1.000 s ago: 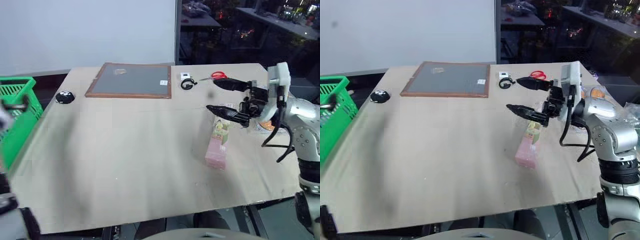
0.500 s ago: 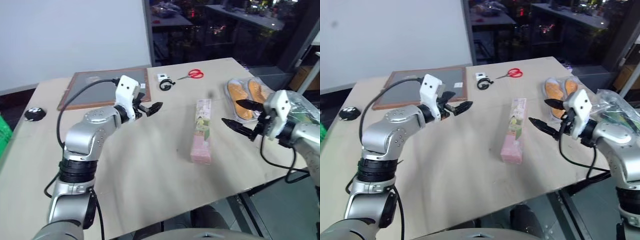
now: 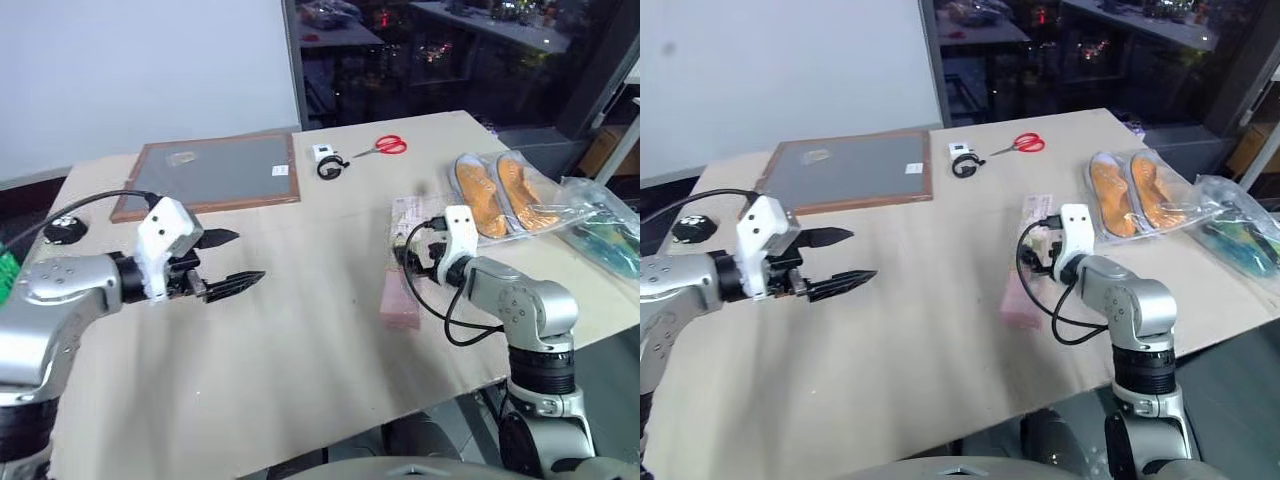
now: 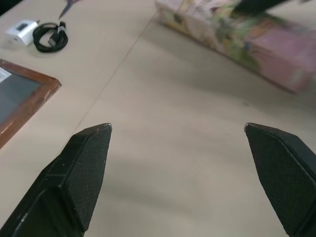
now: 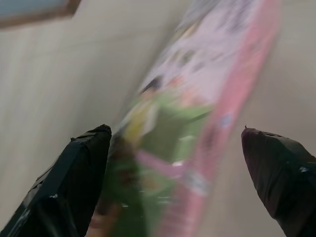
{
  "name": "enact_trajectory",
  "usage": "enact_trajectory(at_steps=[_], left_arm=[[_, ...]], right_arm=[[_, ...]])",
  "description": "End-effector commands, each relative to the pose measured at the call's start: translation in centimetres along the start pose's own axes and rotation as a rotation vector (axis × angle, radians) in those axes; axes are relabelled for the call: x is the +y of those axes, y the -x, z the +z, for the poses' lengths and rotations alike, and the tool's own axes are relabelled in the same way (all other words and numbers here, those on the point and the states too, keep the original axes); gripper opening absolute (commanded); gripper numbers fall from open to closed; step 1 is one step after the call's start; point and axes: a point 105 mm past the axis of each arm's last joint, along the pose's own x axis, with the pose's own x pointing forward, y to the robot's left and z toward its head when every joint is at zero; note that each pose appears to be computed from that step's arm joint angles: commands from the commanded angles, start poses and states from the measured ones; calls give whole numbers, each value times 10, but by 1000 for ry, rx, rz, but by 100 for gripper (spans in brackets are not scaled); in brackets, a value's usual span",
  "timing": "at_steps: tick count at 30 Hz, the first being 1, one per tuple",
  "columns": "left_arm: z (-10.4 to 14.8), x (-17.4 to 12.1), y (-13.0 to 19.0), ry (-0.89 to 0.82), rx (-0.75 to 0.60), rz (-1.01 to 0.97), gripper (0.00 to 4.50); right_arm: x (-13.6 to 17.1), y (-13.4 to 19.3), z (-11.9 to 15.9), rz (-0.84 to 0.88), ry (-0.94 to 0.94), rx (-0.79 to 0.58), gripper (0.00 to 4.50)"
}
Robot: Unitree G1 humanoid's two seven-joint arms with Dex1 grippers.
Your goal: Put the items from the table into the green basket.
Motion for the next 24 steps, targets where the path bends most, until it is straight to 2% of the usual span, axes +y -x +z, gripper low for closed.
enact_trajectory(at_steps=[1, 7, 8, 9, 11, 14, 17, 18, 24], left_arm=[[13, -4, 17, -38, -22, 25, 447], [7, -13, 30, -12, -4, 67, 447], [6, -13, 32, -8, -4, 75, 449], [6, -14, 34, -5, -4, 82, 449], [6, -15, 35, -1, -7, 87, 450], [7, -21, 28, 17, -34, 63, 450], [6, -28, 17, 62, -55, 35, 450], [6, -27, 14, 77, -65, 39, 450], [1, -20, 3, 118, -68, 60, 450]], right_arm=[[15, -5, 3, 64, 29, 40, 450], [13, -17, -10, 41, 141, 147, 450], [14, -19, -11, 43, 142, 154, 424], [15, -19, -10, 53, 144, 155, 424], [17, -20, -9, 64, 141, 152, 356], [23, -21, 1, 94, 118, 94, 222], [50, -13, 23, 251, 76, -30, 90], [57, -10, 28, 294, 84, -62, 65], [59, -8, 25, 290, 86, -42, 65]])
